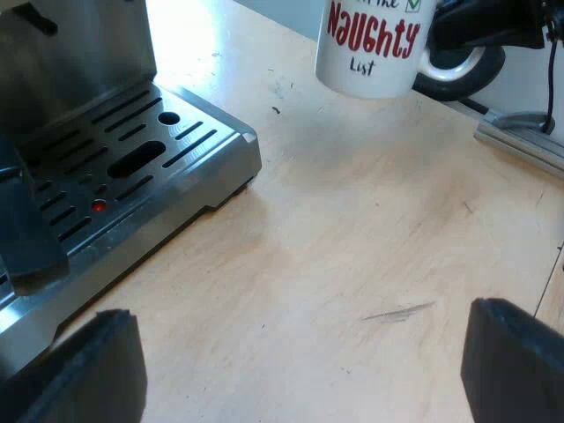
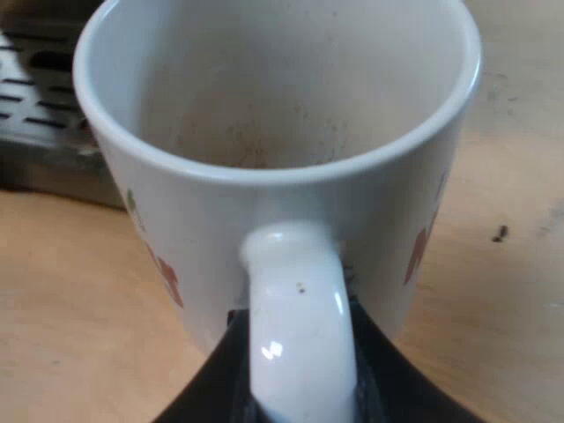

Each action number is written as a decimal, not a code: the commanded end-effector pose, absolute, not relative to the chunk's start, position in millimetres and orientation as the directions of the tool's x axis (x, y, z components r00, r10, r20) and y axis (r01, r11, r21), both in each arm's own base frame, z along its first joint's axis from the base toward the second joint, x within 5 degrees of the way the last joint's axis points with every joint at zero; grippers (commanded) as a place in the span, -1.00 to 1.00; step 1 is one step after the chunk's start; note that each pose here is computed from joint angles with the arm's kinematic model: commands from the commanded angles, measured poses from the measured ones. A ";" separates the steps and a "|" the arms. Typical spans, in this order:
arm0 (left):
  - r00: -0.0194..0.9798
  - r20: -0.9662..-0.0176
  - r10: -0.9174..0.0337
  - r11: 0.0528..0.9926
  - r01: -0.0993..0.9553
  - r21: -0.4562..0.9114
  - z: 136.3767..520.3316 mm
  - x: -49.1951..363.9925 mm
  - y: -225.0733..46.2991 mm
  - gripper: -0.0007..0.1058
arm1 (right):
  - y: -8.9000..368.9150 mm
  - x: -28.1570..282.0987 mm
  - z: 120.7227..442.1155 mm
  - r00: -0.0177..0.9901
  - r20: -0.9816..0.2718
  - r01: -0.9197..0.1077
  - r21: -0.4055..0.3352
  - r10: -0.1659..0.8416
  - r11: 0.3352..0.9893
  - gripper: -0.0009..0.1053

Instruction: Place mug into machine

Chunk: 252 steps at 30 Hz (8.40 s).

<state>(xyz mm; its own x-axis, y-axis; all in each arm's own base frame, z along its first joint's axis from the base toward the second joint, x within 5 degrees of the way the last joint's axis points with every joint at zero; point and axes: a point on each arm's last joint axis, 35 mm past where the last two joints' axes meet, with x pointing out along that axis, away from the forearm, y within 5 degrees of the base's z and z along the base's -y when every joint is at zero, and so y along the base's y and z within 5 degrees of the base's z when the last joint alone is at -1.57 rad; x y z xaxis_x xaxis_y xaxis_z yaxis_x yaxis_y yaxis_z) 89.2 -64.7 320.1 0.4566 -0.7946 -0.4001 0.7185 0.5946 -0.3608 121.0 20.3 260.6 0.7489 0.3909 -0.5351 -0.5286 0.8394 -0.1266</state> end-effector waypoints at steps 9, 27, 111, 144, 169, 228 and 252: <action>0.453 -0.385 -0.804 0.583 0.729 -0.360 323.5 88.9 -65.4 0.43 | 53.9 129.3 269.1 0.662 -0.489 -0.722 -0.209 0.569 0.660 -0.98; 0.453 -0.385 -0.804 0.583 0.729 -0.360 323.5 88.9 -65.4 0.43 | 142.4 170.4 237.8 0.697 -0.465 -0.694 -0.246 0.546 0.676 -0.98; 0.631 -0.400 -0.664 0.740 0.629 -0.238 314.6 99.3 -62.6 0.43 | 265.5 268.9 186.9 0.836 -0.402 -0.501 -0.285 0.373 0.817 -0.98; 0.616 -0.374 -0.693 0.714 0.655 -0.247 317.8 93.4 -60.9 0.43 | 240.2 229.3 228.4 0.773 -0.559 -0.547 -0.349 0.299 0.761 0.20; 0.670 -0.164 -0.724 0.689 0.691 -0.216 361.9 39.8 -33.7 0.43 | 195.2 144.4 324.7 0.812 -0.462 -0.547 -0.387 0.358 0.742 0.20; 0.668 -0.179 -0.722 0.691 0.688 -0.220 365.3 35.8 -31.7 0.43 | 271.5 218.0 313.5 0.889 -0.247 -0.447 -0.284 0.386 0.848 -0.98; 0.668 -0.179 -0.722 0.691 0.688 -0.220 365.3 35.8 -31.7 0.43 | 278.4 233.2 312.2 0.948 -0.134 -0.315 -0.252 0.290 0.915 -0.98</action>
